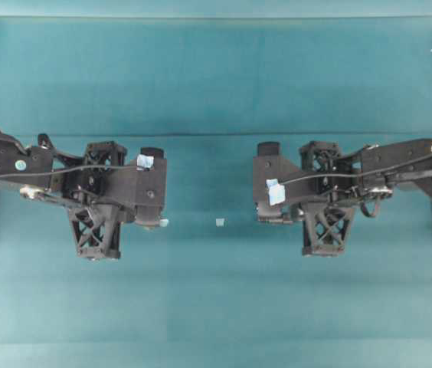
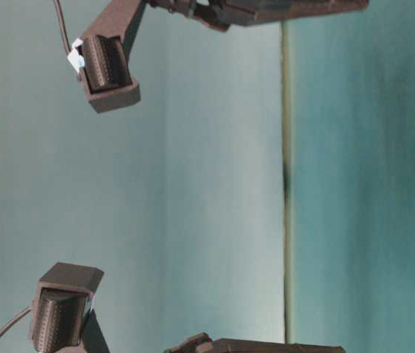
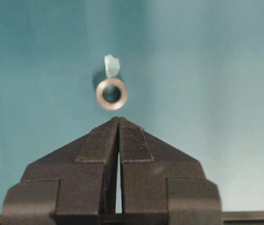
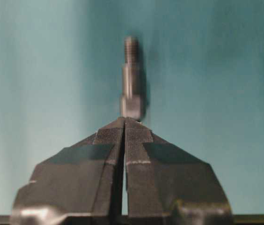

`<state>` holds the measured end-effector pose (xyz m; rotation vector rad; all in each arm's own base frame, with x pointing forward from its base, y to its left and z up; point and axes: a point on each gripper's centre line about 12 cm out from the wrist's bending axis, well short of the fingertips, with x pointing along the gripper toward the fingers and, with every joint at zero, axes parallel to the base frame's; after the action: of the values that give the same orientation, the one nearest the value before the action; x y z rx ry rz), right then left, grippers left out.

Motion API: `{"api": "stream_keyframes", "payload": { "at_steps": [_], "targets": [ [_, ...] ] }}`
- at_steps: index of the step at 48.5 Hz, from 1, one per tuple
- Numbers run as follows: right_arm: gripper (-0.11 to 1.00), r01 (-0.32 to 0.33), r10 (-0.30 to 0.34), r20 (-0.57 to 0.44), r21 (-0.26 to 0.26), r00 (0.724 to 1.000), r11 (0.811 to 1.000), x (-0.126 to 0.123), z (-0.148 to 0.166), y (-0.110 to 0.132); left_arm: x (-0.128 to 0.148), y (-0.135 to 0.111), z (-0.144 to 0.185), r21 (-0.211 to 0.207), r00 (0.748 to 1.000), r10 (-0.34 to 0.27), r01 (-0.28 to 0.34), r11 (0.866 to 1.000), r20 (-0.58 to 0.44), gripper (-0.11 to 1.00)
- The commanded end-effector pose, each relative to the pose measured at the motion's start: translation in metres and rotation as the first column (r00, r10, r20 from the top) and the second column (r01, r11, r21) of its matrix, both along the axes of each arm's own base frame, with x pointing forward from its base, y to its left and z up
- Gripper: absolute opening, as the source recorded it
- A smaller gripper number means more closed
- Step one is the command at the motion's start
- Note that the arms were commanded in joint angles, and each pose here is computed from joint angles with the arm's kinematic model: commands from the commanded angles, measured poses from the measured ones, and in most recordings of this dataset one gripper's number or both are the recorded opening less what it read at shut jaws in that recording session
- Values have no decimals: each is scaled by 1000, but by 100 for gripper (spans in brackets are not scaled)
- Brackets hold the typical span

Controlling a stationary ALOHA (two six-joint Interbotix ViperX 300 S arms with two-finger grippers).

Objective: Insert the washer onto the shaft with both hands.
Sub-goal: 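Open both grippers and lower them around the washer and shaft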

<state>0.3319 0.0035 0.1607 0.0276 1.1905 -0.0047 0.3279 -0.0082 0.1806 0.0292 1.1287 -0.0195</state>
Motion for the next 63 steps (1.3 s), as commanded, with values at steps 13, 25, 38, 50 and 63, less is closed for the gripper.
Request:
{"api": "stream_keyframes", "payload": {
  "at_steps": [13,25,38,50,63],
  "targets": [
    [11,-10,10,25,-4,1000,1000,2,-6,1,-1,0,-5,-3,1000,7,-7,1000,-6,10],
    [77,-6,6,2,-3,1000,1000,-2,-16,1,0,0,-12,0,1000,5,-5,1000,-26,79],
    [87,-3,3,31,-2,1000,1000,-2,-16,0,2,0,-14,-4,1000,8,-8,1000,6,80],
    [87,0,0,12,-6,1000,1000,-3,-25,-2,5,-1,-24,-12,1000,26,-26,1000,-8,80],
    [87,5,-5,3,-5,1000,1000,-5,-33,-2,12,-2,-41,-24,998,51,-52,998,-33,80]
  ]
}}
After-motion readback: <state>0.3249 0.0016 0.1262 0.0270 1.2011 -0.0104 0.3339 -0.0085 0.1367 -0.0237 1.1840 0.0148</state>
